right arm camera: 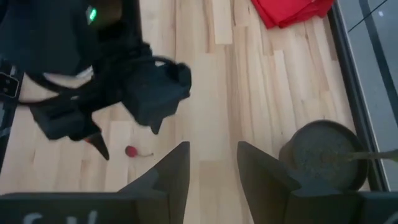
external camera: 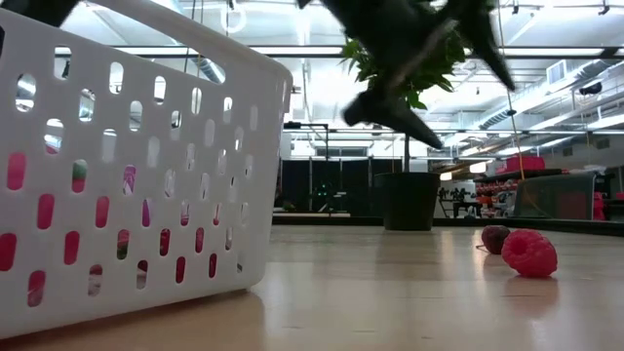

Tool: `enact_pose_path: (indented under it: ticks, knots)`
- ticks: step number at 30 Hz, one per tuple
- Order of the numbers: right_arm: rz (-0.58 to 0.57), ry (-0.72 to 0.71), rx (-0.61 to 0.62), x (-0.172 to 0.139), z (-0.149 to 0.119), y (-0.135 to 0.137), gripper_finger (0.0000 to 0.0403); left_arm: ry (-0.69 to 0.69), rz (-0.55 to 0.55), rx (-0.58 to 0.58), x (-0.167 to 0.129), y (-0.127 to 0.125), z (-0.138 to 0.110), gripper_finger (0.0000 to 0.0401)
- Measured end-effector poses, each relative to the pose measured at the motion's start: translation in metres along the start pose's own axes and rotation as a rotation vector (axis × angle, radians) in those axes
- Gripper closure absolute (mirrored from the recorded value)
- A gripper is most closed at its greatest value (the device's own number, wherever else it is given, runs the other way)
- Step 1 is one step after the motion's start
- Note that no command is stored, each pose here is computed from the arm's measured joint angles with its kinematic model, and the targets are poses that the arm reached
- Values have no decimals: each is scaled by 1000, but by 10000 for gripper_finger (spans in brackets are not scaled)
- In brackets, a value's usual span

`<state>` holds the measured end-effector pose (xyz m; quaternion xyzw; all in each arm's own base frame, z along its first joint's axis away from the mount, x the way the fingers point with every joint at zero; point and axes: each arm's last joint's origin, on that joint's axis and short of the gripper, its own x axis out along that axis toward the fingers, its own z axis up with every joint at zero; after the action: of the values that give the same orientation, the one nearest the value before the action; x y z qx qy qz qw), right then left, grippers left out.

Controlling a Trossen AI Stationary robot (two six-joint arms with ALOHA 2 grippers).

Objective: Pick and placing Produce into tupperware
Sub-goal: Put the cherry in the basket

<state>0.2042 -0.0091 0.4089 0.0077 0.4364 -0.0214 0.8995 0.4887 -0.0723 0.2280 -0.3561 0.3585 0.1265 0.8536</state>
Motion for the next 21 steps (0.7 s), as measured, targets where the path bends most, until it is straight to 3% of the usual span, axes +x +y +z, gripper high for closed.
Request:
enact_pose_path:
  ticks: [10,21]
  knots:
    - [-1,239,33,-4,-24,0,266,68,25,-15,59,-27,-20,12]
    - [5,174,-29,-4,-18,0,268,230,256,-8,67,-16,-50,12]
